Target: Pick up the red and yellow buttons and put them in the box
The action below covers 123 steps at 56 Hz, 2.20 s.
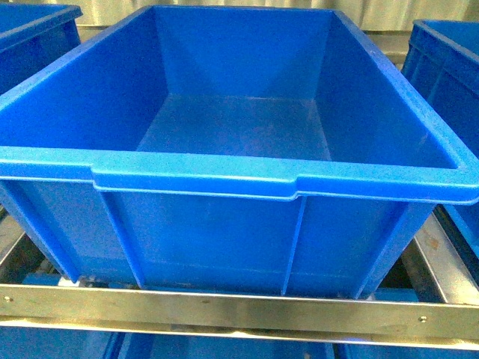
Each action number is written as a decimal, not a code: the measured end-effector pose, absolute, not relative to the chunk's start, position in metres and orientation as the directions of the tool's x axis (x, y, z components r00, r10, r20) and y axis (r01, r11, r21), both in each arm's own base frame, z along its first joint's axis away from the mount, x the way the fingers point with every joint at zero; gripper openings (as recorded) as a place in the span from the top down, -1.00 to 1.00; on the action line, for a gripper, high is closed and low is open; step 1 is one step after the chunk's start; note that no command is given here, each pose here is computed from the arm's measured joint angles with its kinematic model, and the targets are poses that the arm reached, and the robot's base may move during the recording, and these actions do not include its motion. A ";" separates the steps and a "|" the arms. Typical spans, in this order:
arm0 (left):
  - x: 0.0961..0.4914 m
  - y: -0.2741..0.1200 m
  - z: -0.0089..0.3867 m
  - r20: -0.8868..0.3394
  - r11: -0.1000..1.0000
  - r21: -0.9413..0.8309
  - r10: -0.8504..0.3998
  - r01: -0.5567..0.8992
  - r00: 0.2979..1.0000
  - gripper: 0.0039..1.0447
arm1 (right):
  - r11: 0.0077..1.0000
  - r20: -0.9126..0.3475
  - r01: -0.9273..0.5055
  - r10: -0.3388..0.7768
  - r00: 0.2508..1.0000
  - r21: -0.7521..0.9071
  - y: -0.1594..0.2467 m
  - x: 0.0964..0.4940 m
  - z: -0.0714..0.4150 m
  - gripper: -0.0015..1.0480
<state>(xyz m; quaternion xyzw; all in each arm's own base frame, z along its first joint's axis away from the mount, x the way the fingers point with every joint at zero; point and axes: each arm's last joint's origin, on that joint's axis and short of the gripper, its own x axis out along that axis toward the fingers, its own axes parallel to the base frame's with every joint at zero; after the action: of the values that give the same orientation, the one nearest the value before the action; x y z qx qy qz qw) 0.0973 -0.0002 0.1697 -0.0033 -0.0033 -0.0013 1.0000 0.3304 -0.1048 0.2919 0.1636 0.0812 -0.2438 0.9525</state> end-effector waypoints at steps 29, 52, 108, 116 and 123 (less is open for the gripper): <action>0.097 0.000 0.170 0.007 1.000 -0.007 -0.003 0.003 1.000 -0.85 | 0.807 -0.098 0.192 -0.166 0.981 0.559 -0.031 0.164 0.334 -0.86; 0.097 0.000 0.170 0.007 1.000 -0.007 -0.003 0.003 1.000 -0.85 | 0.930 0.014 -0.018 0.013 1.000 0.366 0.041 0.097 0.280 -0.39; 0.097 0.000 0.170 0.007 1.000 -0.007 -0.003 0.003 1.000 -0.85 | 1.000 -0.013 -0.003 0.003 1.000 0.006 0.000 0.098 0.183 0.95; 0.097 0.000 0.170 0.007 1.000 -0.007 -0.003 0.003 1.000 -0.85 | 1.000 -0.008 -0.003 0.003 1.000 0.006 0.000 0.098 0.180 0.95; 0.097 0.000 0.170 0.007 1.000 -0.007 -0.003 0.003 1.000 -0.85 | 1.000 -0.010 -0.002 0.002 1.000 0.006 0.000 0.098 0.176 0.94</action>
<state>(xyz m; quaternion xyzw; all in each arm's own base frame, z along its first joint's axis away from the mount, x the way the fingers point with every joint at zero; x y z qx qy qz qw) 0.0973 -0.0003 0.1697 -0.0035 -0.0033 -0.0015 1.0000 0.0980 0.0003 0.1757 0.0029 0.0049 0.0011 1.0000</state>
